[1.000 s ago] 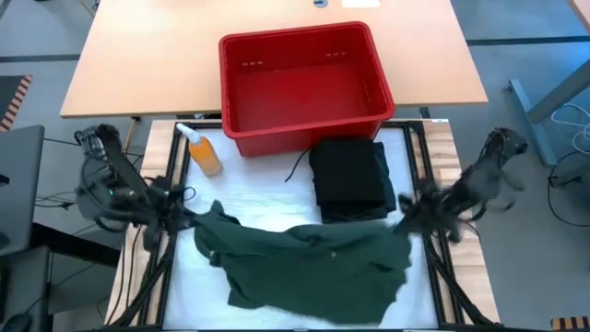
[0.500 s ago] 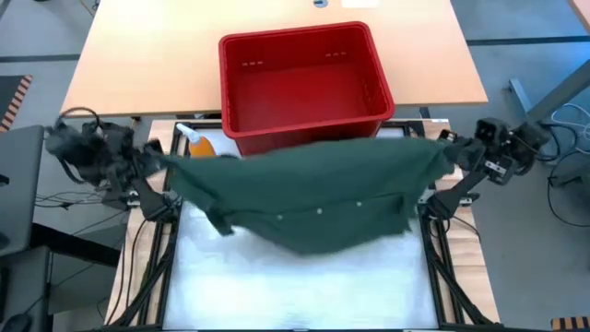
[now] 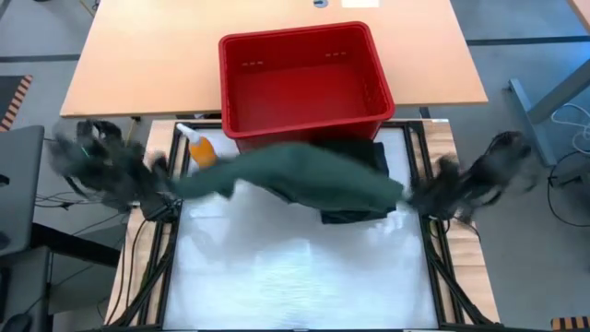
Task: Fold Laundry from Bin
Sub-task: Fold the green polo shirt
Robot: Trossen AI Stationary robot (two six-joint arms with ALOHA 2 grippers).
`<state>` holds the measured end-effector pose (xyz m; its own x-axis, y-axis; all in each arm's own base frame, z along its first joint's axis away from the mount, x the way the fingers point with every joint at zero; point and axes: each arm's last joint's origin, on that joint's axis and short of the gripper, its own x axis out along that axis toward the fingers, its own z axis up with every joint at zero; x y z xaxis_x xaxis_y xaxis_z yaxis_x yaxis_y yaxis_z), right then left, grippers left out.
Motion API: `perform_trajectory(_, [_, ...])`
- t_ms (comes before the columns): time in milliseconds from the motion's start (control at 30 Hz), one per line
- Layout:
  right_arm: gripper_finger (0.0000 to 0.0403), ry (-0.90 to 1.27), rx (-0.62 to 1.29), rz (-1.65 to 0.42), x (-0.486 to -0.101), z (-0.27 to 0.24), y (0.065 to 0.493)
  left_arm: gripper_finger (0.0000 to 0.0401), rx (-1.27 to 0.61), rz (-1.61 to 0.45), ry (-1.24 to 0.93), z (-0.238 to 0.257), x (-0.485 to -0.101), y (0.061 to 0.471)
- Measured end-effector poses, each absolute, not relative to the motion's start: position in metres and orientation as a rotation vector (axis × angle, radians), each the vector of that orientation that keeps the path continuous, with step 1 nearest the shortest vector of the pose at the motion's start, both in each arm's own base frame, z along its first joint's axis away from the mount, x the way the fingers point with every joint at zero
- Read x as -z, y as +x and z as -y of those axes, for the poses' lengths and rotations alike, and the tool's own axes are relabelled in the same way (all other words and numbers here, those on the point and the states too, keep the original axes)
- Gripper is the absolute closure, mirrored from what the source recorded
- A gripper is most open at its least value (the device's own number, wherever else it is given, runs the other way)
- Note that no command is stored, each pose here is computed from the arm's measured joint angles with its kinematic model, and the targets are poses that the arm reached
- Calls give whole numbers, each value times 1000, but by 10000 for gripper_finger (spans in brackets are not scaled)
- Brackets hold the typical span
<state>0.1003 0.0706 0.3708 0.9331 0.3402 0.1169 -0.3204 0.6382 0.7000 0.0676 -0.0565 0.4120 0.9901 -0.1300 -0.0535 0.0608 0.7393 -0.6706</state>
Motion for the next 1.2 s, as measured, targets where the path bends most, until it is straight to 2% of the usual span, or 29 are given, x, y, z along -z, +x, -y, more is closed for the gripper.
perform_trajectory(167, [385,976,-468,-252,-305,-134,134,401,190,-533,-905,128,-326,106])
perform_trajectory(267, [385,1126,-512,-277,-280,-165,136,401,165,-758,-962,163,-273,115])
perform_trajectory(367, [385,1183,-508,-388,-254,-193,132,401,118,-941,-1000,187,-231,114])
perform_trajectory(500, [385,1293,-480,-527,-232,-219,124,401,93,-1070,-1009,210,-203,110])
perform_trajectory(700, [385,1397,-471,-642,-211,-239,115,401,95,-1127,-1024,222,-191,110])
perform_trajectory(800, [385,1407,-486,-626,-213,-239,116,401,113,-1046,-1025,218,-199,114])
perform_trajectory(933, [385,1358,-530,-485,-235,-224,123,401,158,-765,-1041,195,-233,125])
perform_trajectory(1067, [385,1223,-561,-242,-271,-190,132,401,188,-389,-977,154,-282,127])
perform_trajectory(1200, [384,1042,-529,65,-310,-142,133,401,166,0,-842,103,-331,113])
